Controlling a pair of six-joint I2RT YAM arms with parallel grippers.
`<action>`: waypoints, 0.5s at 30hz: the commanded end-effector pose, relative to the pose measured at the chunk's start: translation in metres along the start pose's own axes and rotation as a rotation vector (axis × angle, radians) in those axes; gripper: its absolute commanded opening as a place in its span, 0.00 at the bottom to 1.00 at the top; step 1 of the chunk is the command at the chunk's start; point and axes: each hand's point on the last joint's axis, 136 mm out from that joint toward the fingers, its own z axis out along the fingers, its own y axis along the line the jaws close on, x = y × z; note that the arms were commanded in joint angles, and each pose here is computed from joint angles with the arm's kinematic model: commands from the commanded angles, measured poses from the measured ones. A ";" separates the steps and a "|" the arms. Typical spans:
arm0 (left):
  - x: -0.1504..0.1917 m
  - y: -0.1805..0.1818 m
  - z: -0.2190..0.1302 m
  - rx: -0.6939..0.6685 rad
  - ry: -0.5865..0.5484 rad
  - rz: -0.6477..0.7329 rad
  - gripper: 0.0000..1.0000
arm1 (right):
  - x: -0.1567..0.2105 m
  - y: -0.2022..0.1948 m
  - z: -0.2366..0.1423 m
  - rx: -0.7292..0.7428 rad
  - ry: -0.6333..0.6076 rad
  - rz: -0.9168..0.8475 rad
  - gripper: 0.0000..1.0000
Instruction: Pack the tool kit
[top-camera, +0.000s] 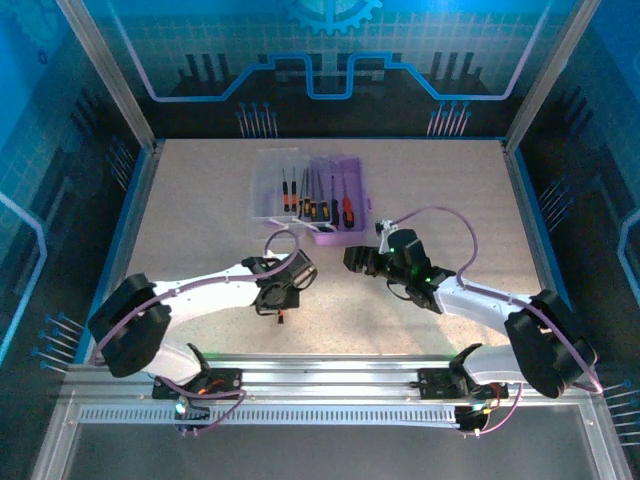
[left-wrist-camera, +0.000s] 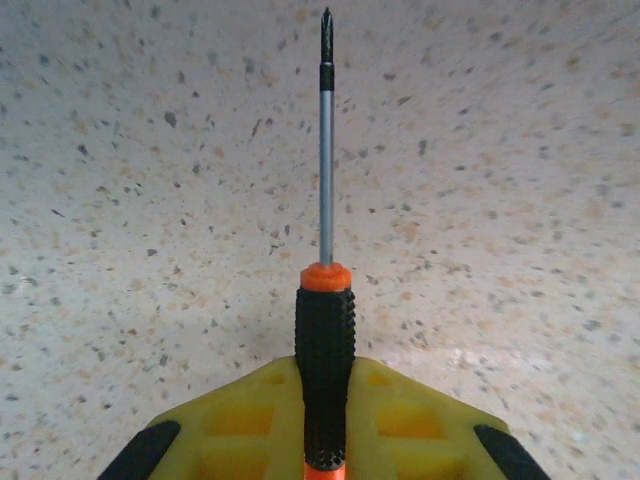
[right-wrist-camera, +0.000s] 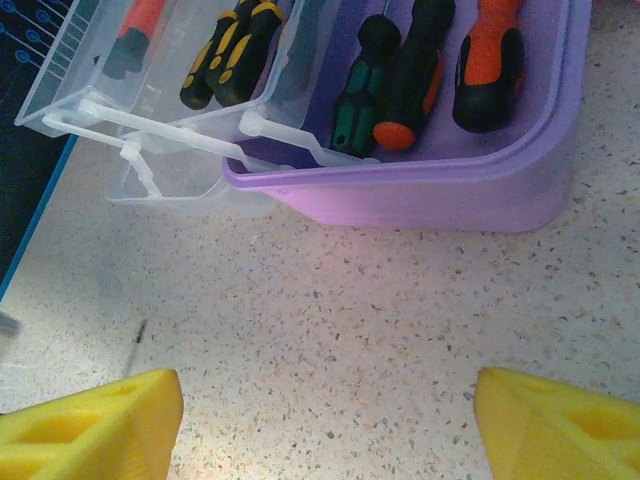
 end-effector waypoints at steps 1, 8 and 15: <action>-0.016 0.004 -0.027 -0.002 -0.049 0.027 0.13 | -0.005 -0.002 0.002 0.002 -0.011 0.014 0.78; -0.054 -0.010 -0.071 0.062 -0.139 0.051 0.13 | -0.005 -0.003 0.004 0.002 -0.006 0.018 0.78; -0.125 -0.018 -0.107 0.111 -0.228 0.065 0.12 | -0.005 -0.005 0.004 0.012 -0.008 0.015 0.78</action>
